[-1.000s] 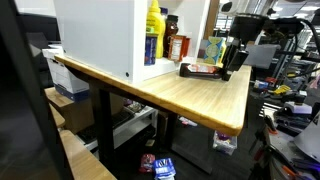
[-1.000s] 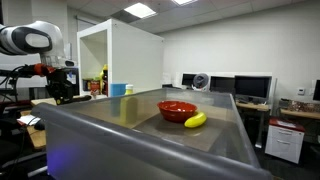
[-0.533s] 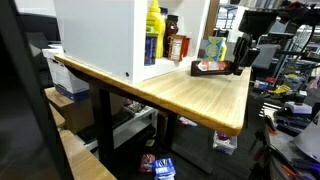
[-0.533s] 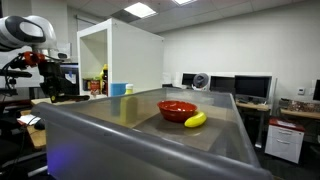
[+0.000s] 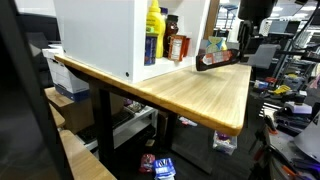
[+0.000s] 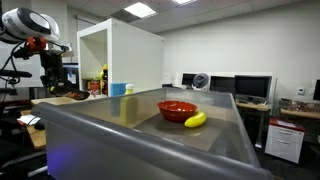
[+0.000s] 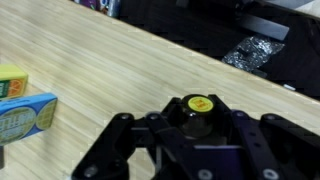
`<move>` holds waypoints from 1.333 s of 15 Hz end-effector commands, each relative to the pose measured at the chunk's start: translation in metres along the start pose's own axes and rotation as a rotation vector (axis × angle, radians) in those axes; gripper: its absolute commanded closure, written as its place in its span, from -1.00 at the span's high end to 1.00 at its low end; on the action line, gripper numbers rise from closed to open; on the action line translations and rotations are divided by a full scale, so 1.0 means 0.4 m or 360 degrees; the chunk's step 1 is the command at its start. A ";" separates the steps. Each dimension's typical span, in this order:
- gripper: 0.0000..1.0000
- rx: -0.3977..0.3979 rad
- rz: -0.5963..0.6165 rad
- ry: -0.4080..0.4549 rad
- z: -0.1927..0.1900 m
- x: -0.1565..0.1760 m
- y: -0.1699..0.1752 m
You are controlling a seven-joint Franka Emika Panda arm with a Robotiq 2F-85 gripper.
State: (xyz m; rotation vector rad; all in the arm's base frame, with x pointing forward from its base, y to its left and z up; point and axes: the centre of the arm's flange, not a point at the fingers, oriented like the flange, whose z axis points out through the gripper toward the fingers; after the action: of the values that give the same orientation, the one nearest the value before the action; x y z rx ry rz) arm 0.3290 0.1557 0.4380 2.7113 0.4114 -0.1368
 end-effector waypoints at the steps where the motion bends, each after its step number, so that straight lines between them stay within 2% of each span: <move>1: -0.81 -0.0243 0.0051 -0.0164 -0.056 0.092 -0.007; 4: -0.81 -0.0454 0.0045 -0.0251 -0.078 0.131 -0.024; 7: -0.81 -0.0571 0.0032 -0.0344 -0.093 0.164 -0.042; 11: -0.81 -0.0558 0.0003 -0.0538 -0.121 0.190 -0.035; 14: -0.81 -0.0536 0.0018 -0.0612 -0.144 0.192 -0.010; 20: -0.81 -0.0623 0.0061 -0.0771 -0.160 0.185 0.017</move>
State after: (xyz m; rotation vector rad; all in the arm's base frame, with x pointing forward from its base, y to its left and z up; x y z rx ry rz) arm 0.3997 0.1936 0.4776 2.2757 0.2358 -0.5635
